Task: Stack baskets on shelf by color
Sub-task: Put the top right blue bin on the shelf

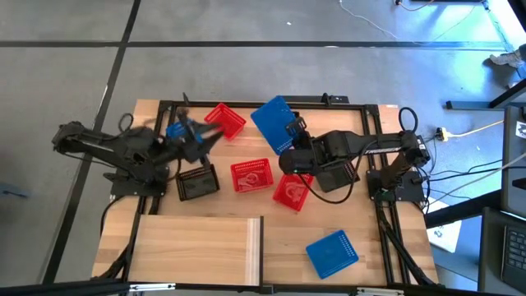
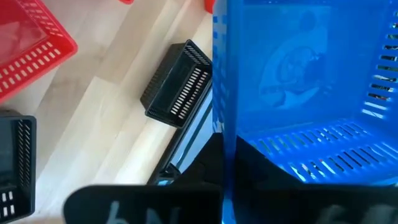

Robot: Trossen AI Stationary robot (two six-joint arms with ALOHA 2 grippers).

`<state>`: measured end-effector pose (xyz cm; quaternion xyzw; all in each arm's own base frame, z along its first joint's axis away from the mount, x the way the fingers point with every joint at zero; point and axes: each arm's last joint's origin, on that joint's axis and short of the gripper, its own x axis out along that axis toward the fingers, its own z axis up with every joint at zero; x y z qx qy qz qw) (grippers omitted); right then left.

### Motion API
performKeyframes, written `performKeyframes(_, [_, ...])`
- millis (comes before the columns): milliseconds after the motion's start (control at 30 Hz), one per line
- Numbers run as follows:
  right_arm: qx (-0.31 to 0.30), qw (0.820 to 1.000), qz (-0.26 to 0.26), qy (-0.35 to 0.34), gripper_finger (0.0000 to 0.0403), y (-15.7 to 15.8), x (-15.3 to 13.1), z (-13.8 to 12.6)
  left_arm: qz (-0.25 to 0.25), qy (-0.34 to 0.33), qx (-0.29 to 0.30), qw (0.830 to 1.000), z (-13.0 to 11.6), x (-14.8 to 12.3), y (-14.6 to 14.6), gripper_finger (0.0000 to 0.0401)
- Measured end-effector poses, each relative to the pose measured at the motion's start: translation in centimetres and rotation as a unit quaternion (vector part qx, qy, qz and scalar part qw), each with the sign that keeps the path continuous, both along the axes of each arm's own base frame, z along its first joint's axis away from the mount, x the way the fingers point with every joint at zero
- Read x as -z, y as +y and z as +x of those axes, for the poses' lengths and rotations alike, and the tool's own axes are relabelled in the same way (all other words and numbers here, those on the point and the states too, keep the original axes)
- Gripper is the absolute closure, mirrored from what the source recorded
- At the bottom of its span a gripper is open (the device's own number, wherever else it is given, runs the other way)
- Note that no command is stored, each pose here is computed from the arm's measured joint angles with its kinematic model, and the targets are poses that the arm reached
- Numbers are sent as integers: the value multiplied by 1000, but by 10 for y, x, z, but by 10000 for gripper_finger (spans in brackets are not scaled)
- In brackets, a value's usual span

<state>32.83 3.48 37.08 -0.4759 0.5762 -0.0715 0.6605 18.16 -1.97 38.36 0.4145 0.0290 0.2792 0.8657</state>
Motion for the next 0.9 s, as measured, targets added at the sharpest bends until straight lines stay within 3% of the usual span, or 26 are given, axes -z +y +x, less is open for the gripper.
performKeyframes(200, [-13,1000,-10,22,402,-6,0,0,-39,33,-15,999,13,-51,6,303])
performKeyframes(367, [-38,997,-27,56,402,-12,0,1,-158,69,-39,984,27,-71,15,303])
performKeyframes(567, [-17,996,-65,57,402,-21,-2,1,-286,9,-57,956,60,-77,19,303])
performKeyframes(733, [-5,994,-95,54,402,-23,-3,1,-291,33,-81,953,94,-59,23,303])
performKeyframes(900, [7,993,-105,44,402,-23,-4,1,-256,69,-104,959,119,-43,30,303])
